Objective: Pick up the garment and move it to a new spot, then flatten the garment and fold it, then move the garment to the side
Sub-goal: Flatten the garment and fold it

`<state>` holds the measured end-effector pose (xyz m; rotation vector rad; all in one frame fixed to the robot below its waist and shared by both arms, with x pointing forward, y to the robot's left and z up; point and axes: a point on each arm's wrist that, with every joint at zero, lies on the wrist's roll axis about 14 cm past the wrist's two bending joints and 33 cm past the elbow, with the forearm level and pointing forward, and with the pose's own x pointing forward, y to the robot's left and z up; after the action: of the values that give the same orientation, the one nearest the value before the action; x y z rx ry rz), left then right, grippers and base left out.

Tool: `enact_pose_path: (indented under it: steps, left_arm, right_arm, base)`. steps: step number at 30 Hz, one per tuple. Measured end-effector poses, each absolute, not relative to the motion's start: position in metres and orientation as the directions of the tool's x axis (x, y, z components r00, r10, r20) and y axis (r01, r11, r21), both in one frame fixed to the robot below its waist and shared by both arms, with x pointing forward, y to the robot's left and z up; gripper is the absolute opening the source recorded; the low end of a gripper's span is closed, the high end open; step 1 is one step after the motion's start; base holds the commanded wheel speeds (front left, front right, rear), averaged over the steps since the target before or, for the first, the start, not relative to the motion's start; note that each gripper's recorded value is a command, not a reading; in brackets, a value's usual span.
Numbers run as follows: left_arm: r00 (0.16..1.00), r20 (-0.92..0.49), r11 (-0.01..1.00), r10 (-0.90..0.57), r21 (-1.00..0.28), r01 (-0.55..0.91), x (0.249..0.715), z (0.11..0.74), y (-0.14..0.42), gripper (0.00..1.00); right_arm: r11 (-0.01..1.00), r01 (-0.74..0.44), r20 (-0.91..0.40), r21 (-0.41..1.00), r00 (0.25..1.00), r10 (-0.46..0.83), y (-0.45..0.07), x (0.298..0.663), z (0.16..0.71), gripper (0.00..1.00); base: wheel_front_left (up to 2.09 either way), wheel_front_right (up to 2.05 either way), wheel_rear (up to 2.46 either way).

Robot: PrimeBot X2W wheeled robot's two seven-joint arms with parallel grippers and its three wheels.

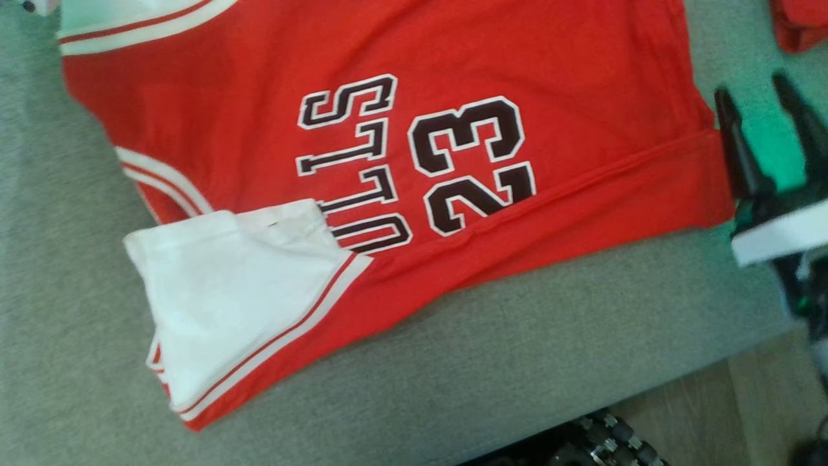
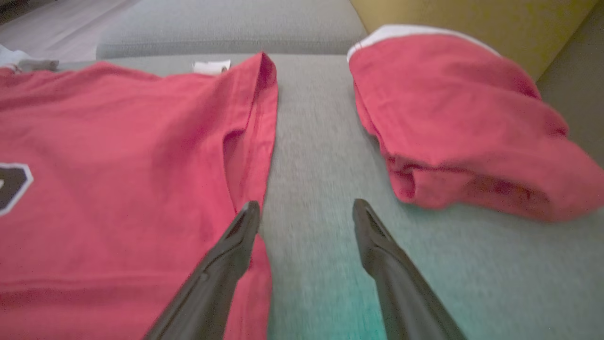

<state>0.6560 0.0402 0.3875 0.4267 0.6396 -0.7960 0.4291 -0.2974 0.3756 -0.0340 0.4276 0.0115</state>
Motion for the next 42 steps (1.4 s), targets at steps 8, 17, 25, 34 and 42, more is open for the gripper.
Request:
enact_pose_path:
  steps: [8,17,25,34,42]
  left_arm:
    - [0.576,-0.598,0.628,-0.557,0.151,0.764,0.652,0.41,0.047,0.0]
    - [0.595,-0.557,0.622,-0.579,0.17,0.764,0.655,0.422,0.048,0.0]
    - [0.588,-0.571,0.62,-0.573,0.168,0.766,0.65,0.415,0.052,0.0]
    - [0.594,-0.568,0.62,-0.57,0.176,0.764,0.649,0.42,0.054,0.0]
    - [0.64,-0.499,0.611,-0.584,0.248,0.752,0.654,0.44,0.057,0.0]
  right_arm:
    - [0.986,-0.164,-0.456,0.006,0.877,0.149,-0.263,0.495,0.398,1.0]
    - [0.976,-0.216,-0.558,0.015,0.808,0.188,-0.248,0.553,0.385,1.0]
    - [0.978,-0.207,-0.627,0.013,0.761,0.169,-0.247,0.567,0.36,1.0]
    - [0.975,-0.22,-0.58,0.02,0.792,0.191,-0.239,0.584,0.37,0.0]
    - [0.979,-0.205,-0.481,0.007,0.857,0.183,-0.245,0.596,0.395,0.0]
  base:
    - [0.0,0.0,0.0]
    - [0.0,0.0,0.0]
    - [0.0,0.0,0.0]
    - [0.0,0.0,0.0]
    - [0.0,0.0,0.0]
